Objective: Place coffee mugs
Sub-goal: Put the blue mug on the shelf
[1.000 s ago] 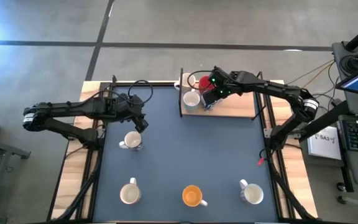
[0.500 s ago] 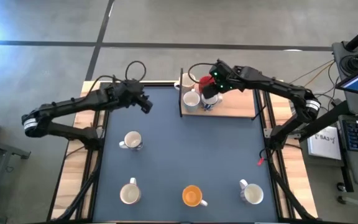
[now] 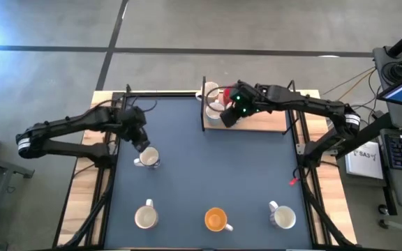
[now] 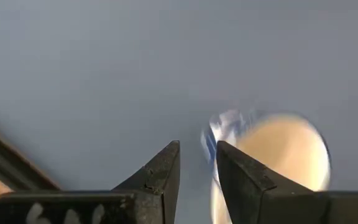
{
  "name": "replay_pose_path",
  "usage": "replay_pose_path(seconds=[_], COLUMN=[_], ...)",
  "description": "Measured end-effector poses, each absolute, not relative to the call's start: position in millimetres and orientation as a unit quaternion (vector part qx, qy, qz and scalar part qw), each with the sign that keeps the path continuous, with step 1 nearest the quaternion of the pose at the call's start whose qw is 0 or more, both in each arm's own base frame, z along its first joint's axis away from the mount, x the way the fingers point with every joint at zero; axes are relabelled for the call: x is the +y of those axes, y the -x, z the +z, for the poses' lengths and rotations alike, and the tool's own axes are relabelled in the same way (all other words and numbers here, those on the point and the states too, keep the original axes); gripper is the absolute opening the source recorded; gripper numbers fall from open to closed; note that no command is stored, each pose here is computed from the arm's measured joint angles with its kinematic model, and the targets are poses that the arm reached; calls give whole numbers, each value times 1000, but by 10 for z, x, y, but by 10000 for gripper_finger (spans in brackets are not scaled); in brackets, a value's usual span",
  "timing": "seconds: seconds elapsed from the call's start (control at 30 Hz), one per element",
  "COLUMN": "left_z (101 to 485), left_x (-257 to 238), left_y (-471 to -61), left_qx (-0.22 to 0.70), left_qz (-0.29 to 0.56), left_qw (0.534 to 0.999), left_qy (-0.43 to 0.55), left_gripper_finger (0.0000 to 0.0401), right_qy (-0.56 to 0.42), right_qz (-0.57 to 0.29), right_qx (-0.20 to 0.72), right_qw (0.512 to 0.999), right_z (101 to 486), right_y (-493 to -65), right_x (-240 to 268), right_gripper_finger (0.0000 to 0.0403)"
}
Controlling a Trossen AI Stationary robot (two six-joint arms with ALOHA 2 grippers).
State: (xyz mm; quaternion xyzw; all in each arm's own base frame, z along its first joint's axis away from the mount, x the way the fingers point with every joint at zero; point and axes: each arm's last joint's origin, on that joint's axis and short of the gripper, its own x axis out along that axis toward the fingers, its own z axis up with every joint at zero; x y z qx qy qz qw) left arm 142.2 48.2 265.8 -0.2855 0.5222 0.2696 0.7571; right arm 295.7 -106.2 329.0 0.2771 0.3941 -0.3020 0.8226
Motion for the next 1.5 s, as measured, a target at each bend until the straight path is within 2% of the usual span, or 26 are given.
replay_pose_path(seconds=[0.13, 0.27, 0.43, 0.73, 0.87, 1.07, 1.37, 1.5], left_z=[2655, 2637, 2477, 2177, 2137, 2233, 2447, 2409], left_x=[362, 326, 335, 369, 389, 465, 566, 567], left_y=[-1334, -1320, -1356, -1481, -1570, -1811, -2333, -2613], left_qx=[511, 508, 520, 508, 497, 460, 422, 428], left_qz=[244, 248, 262, 280, 282, 296, 280, 267], left_qw=[755, 752, 742, 735, 734, 755, 795, 800], left_qy=[331, 339, 332, 352, 366, 362, 334, 324], left_gripper_finger=[87, 89, 111, 131, 108, 15, 7, 10], right_qy=[-262, -253, -246, -241, -247, -257, -256, -256], right_qz=[-280, -267, -256, -248, -251, -241, -237, -235], right_qx=[403, 406, 410, 413, 412, 442, 476, 477], right_qw=[831, 837, 840, 842, 841, 825, 807, 807], right_z=[3288, 3298, 3300, 3298, 3297, 3255, 3219, 3216], right_y=[-3004, -3020, -3038, -3051, -3050, -3024, -2985, -2992], right_x=[-925, -839, -764, -710, -710, -630, -490, -460], right_gripper_finger=[104, 120, 134, 132, 132, 125, 124, 125])
